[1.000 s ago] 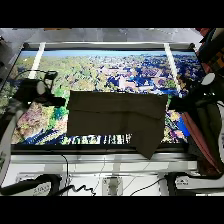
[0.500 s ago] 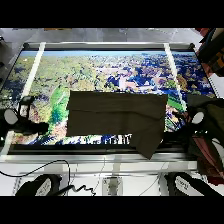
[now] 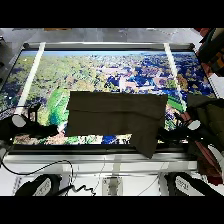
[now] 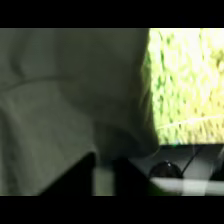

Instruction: Fold the clothes and pants, and hang the long-sleeved shirts on hangers.

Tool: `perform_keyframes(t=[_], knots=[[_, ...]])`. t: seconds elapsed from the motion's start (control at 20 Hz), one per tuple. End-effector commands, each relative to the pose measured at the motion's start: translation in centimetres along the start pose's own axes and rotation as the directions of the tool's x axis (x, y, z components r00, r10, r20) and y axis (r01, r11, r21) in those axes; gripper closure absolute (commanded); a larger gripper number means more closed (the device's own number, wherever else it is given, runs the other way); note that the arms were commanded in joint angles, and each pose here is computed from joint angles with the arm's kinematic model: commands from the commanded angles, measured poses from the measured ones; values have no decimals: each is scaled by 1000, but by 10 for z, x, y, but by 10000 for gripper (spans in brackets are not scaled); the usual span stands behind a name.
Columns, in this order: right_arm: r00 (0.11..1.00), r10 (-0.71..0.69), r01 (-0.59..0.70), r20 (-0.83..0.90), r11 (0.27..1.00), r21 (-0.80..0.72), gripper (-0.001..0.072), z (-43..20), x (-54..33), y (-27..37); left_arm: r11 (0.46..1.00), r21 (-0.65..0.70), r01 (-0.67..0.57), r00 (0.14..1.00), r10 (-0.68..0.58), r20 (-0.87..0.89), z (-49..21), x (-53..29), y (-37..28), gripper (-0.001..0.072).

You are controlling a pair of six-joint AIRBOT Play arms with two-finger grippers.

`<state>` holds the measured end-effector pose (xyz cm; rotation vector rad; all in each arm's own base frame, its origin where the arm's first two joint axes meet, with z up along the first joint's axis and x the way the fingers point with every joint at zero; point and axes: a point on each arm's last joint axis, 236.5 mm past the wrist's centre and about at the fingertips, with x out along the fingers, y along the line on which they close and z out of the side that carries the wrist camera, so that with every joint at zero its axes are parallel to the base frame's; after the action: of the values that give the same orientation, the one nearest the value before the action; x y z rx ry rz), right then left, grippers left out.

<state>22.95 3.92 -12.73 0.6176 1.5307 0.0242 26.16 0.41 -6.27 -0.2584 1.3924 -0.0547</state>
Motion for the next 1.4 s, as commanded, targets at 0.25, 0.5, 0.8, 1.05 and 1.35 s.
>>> perform_keyframes(t=[0.25, 0.5, 0.8, 1.05, 1.35], knots=[[999, 7, -4, 54, 999, -51, 700, 8, -6, 4, 982, -91, 166, 983, -172, -59, 1, 32, -31, 381], [997, 11, -4, 73, 996, -92, 700, 10, -10, 6, 971, -139, 192, 973, -207, -103, -1, 58, -32, 381], [999, 49, -44, 22, 982, -184, 701, 0, -14, 17, 943, -115, 311, 934, -326, -144, -5, 81, -52, 506], [984, 146, -115, 101, 958, -262, 702, 4, -63, 58, 919, 29, 392, 908, -382, -170, -4, 43, -65, 691], [968, 188, -143, 165, 957, -252, 701, -39, -114, 80, 895, 107, 433, 901, -426, -83, -14, -35, -64, 691]])
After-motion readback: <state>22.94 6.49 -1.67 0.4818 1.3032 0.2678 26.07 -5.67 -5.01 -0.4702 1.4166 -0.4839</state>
